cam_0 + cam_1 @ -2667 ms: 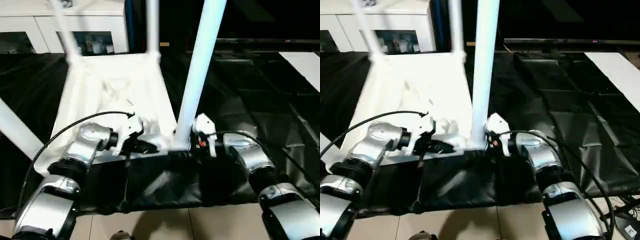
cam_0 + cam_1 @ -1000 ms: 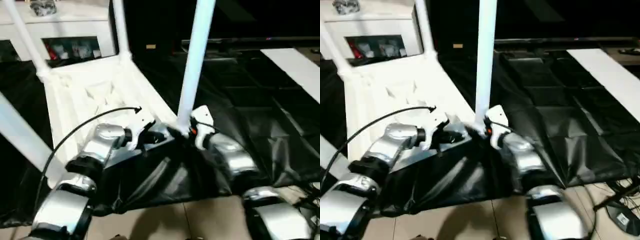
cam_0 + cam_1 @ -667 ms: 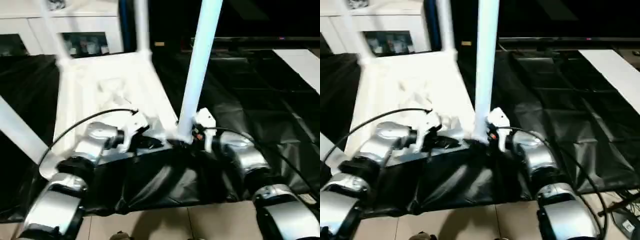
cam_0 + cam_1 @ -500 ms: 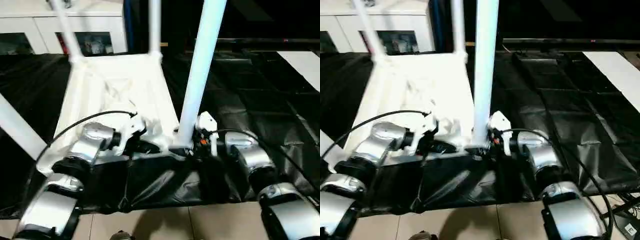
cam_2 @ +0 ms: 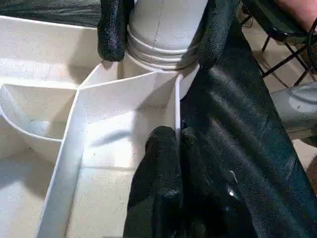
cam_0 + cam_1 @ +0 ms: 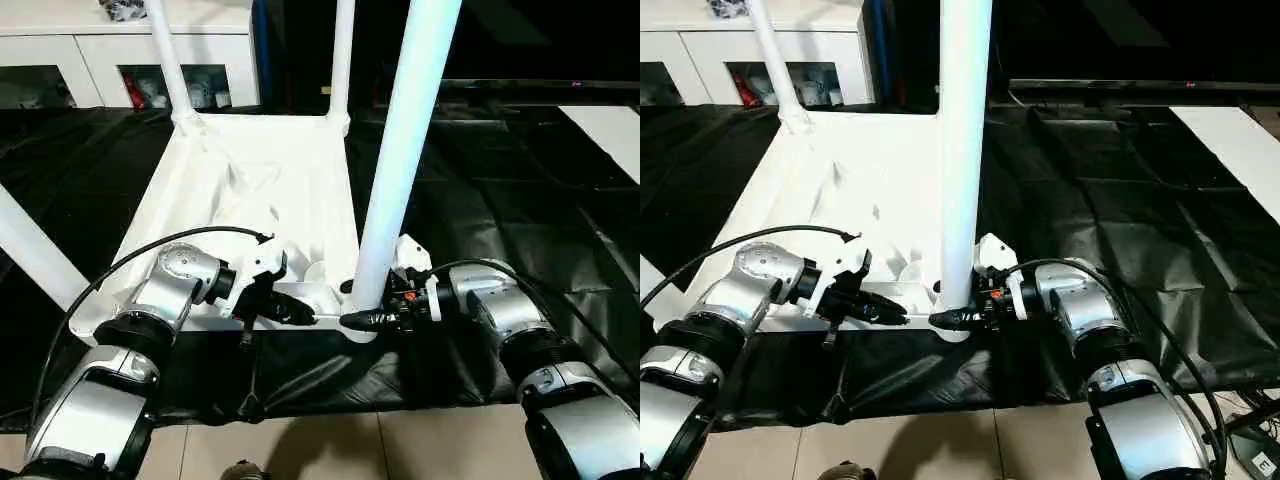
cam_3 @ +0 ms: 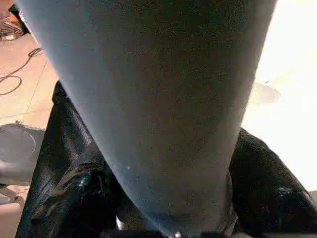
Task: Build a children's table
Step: Rotate leg to tighten
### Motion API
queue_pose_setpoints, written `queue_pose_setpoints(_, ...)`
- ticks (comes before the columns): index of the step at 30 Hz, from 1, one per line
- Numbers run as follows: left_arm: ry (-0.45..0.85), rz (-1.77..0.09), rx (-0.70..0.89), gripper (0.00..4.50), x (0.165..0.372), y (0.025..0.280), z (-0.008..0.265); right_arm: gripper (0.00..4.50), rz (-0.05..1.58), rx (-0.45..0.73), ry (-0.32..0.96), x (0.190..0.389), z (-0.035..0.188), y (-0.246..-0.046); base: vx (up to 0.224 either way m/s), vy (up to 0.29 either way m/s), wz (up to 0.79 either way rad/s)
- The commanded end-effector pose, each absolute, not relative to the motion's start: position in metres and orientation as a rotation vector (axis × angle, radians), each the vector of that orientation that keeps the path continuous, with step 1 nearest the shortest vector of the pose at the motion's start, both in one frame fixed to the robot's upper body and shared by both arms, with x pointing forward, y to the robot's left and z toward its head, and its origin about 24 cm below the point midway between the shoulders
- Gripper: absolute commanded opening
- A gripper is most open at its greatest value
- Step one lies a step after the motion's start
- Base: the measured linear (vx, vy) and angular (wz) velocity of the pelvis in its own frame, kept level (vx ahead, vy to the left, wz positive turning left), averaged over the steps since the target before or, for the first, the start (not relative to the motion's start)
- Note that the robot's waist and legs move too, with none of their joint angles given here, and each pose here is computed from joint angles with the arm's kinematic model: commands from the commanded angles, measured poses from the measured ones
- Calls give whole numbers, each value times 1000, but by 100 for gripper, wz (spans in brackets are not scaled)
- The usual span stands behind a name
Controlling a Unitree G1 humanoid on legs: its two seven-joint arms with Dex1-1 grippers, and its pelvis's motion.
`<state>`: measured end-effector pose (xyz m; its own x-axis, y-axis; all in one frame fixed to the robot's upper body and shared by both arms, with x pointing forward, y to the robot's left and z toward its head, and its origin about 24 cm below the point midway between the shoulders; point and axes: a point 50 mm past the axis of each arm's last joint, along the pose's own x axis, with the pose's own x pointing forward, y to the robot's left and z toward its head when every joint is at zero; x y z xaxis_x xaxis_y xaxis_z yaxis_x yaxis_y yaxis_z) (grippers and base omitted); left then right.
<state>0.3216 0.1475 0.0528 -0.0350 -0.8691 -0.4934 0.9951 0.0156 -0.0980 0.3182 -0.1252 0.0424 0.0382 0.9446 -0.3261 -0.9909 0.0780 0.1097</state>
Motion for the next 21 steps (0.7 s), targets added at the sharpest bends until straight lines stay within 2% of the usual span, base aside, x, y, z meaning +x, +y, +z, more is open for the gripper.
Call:
queue_pose_setpoints(1,483,-1558,339,0,322,140,53,261,1540,-174,353,315,41,-115,0,0,0)
queue_pose_setpoints(3,478,-1541,335,0,323,139,53,261,1517,-164,342,315,40,-114,0,0,0)
queue_pose_setpoints(10,436,-1353,278,0,331,120,49,260,1100,-103,311,324,21,-108,0,0,0)
queue_pose_setpoints(14,404,-1297,254,0,331,96,43,259,880,-38,319,325,10,-90,0,0,0)
queue_pose_setpoints(15,384,-1251,245,0,332,86,42,258,779,-10,315,328,9,-77,0,0,0)
queue_pose_setpoints(19,376,-1223,254,0,330,73,39,257,683,-11,293,331,12,-56,0,0,0)
queue_pose_setpoints(21,375,-1214,249,0,330,71,39,257,681,-16,284,331,14,-53,0,0,0)
